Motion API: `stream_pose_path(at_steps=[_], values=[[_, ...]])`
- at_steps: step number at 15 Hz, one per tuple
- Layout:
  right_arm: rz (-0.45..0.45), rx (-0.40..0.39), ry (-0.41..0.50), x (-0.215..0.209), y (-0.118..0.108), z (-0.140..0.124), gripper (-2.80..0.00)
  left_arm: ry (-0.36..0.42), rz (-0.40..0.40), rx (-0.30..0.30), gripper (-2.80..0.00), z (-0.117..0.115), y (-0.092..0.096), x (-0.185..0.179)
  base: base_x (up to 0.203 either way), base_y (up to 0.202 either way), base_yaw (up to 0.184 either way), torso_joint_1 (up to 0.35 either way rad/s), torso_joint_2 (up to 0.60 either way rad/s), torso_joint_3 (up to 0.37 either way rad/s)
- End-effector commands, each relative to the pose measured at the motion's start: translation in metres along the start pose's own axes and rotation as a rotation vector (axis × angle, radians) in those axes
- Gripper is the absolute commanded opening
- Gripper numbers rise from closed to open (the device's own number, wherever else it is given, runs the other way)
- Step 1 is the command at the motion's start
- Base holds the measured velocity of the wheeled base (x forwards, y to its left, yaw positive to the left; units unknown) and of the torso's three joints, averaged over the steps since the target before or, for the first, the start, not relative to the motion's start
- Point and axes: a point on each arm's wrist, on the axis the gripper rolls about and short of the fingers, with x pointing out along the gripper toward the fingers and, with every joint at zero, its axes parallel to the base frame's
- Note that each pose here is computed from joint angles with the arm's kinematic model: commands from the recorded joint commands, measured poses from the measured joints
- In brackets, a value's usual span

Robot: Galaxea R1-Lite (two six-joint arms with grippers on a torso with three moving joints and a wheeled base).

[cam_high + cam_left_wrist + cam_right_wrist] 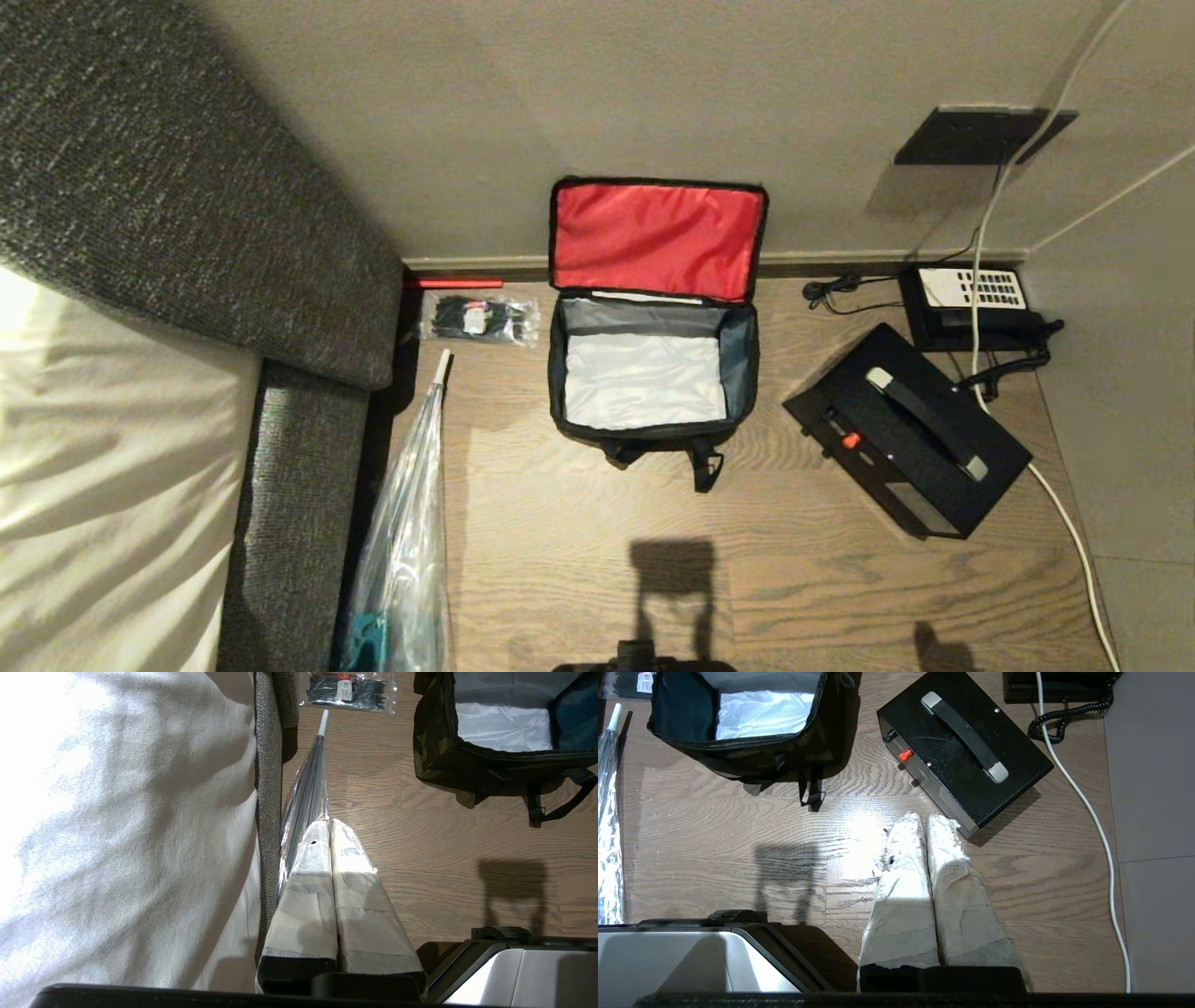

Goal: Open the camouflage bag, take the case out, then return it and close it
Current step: Grip the handle again

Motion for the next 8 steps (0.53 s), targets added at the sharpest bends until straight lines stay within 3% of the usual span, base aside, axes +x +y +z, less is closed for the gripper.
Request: stream_pose_path(at_steps=[1,8], values=[[0.0,0.0,0.001,0.0001,0.0,0.0001,-2.8,-0.001,0.0,0.0,-2.8,-0.0005,0.0,0.0,0.0,0.0,0.0,0.0,0.0,0.0],[0.0,0.0,0.001,0.0001,0.0,0.0001,-2.8,-0.001,0.0,0.0,-2.8,-0.0005,0.0,0.0,0.0,0.0,0.0,0.0,0.0,0.0]])
